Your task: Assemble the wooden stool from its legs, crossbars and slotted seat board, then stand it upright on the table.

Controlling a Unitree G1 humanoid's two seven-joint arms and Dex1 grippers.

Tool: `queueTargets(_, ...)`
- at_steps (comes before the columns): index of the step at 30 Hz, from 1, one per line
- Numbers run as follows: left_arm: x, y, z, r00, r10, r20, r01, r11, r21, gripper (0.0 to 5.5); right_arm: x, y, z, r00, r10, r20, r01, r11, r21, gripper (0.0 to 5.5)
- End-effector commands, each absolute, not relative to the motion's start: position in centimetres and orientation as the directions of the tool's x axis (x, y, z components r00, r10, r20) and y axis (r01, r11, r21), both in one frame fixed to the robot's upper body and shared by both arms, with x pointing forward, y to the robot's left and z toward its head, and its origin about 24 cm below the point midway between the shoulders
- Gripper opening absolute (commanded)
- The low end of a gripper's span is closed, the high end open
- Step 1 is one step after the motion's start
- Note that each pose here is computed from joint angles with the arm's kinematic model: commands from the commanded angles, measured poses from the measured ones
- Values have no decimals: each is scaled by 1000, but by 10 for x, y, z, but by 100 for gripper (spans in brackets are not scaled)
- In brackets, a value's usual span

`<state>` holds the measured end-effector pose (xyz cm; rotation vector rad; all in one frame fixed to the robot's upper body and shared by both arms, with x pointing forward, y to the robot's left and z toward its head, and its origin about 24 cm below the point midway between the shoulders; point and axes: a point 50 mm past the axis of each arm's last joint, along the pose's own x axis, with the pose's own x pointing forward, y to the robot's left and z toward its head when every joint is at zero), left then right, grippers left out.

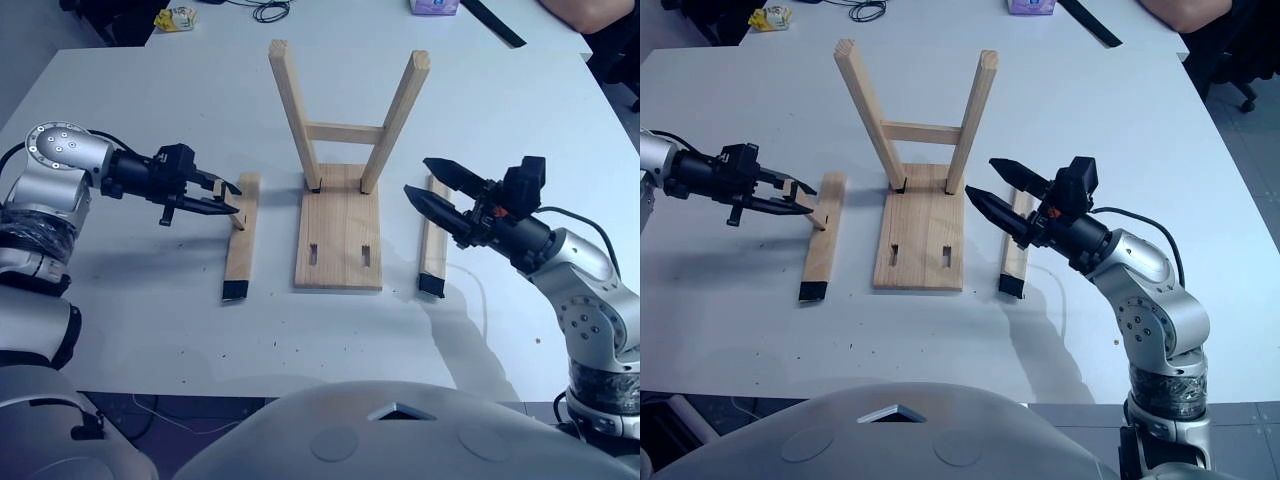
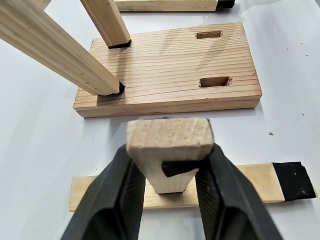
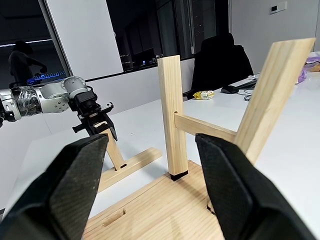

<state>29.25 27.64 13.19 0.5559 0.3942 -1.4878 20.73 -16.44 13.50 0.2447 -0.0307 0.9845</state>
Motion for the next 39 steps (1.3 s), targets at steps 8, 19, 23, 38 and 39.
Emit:
queueTargets(8, 274, 289, 79, -12, -780, -626, 991, 73, -110, 131, 217, -167, 140, 527, 840, 131, -847, 505, 168, 321)
queueTargets(19, 287, 288, 83, 38, -787, -616, 988, 123, -96, 131, 221, -166, 140, 511, 850, 126, -856, 490, 162, 321)
queueTargets(23, 293, 286, 83, 93, -797, -597, 986, 157, -57, 131, 222, -167, 140, 511, 851, 125, -857, 491, 160, 321)
queueTargets(38, 299, 294, 118, 345, -817, -462, 937, 326, 124, 264, 212, -168, 131, 557, 821, 123, -824, 529, 201, 321)
queueTargets(39, 295, 295, 119, 346, -819, -458, 937, 325, 127, 264, 211, -168, 130, 561, 819, 122, -822, 532, 206, 321)
